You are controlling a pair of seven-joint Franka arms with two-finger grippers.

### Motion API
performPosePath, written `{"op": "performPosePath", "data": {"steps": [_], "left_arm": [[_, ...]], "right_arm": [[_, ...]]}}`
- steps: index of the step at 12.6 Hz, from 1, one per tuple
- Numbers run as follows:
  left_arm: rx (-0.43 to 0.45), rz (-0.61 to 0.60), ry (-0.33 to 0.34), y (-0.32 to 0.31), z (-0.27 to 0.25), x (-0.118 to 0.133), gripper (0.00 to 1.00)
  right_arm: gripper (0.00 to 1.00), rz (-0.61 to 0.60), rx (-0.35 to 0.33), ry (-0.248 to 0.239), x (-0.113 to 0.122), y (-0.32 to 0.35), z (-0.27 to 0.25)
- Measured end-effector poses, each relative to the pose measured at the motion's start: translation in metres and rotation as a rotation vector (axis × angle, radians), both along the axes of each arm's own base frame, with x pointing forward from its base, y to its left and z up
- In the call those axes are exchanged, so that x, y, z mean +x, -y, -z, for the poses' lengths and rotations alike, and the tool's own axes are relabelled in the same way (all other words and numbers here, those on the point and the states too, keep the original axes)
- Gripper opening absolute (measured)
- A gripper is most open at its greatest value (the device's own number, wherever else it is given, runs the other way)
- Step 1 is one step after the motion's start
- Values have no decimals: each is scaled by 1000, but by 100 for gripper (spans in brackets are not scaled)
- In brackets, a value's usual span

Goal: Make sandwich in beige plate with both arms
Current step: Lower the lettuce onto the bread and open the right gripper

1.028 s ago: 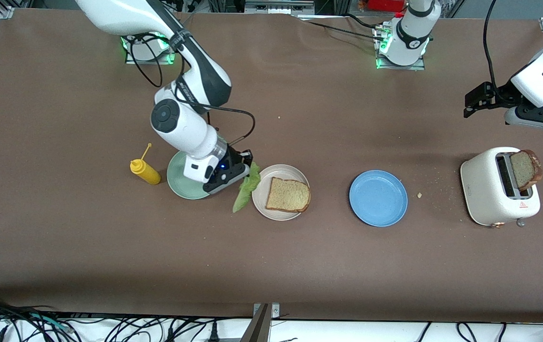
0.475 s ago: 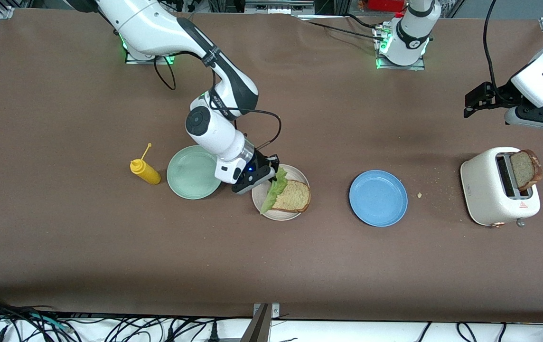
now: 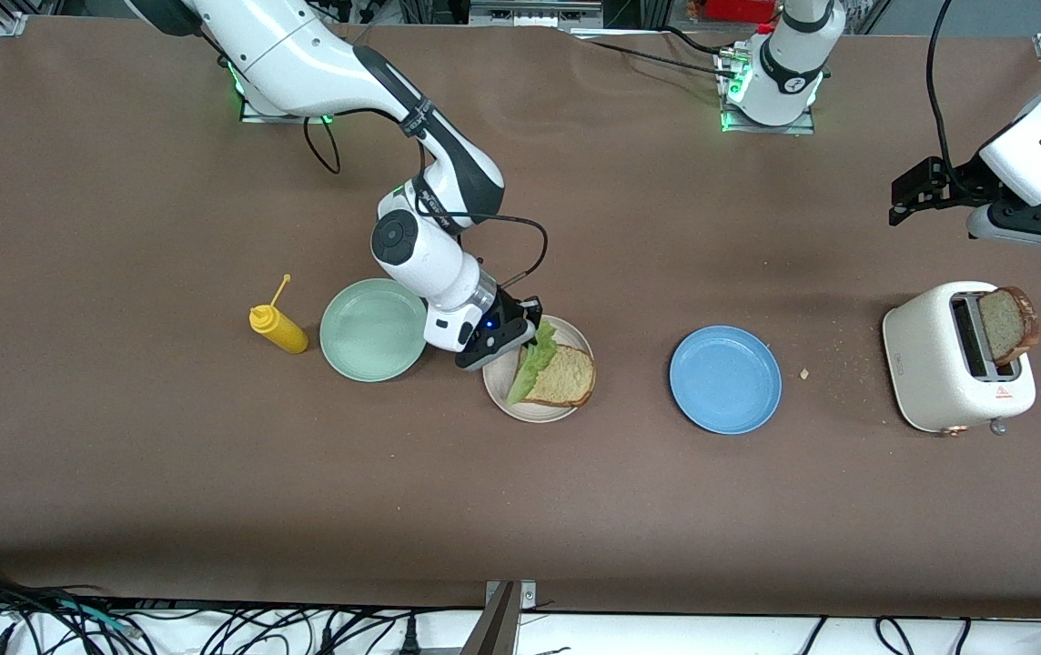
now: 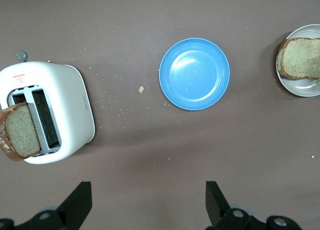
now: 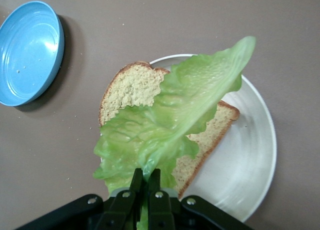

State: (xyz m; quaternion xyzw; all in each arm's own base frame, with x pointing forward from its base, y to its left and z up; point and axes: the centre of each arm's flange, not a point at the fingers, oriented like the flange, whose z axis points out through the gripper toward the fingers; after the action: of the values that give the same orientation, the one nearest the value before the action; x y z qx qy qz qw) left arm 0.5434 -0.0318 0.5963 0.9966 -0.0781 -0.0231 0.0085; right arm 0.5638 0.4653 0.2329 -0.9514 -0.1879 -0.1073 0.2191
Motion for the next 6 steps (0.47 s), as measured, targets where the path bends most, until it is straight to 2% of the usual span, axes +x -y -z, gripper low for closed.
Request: {"op": "performPosePath", "data": {"steps": [2,3,6], "left_arm": [[0,0,0,0,0,0,100],[0,0,0,0,0,0,100],[0,0,0,0,0,0,100]], "right_arm": [[7,0,0,5,-4,-4,10],[14,-1,0,6,-4,-4,11],[45,3,-2,17,1,-1,10]]}}
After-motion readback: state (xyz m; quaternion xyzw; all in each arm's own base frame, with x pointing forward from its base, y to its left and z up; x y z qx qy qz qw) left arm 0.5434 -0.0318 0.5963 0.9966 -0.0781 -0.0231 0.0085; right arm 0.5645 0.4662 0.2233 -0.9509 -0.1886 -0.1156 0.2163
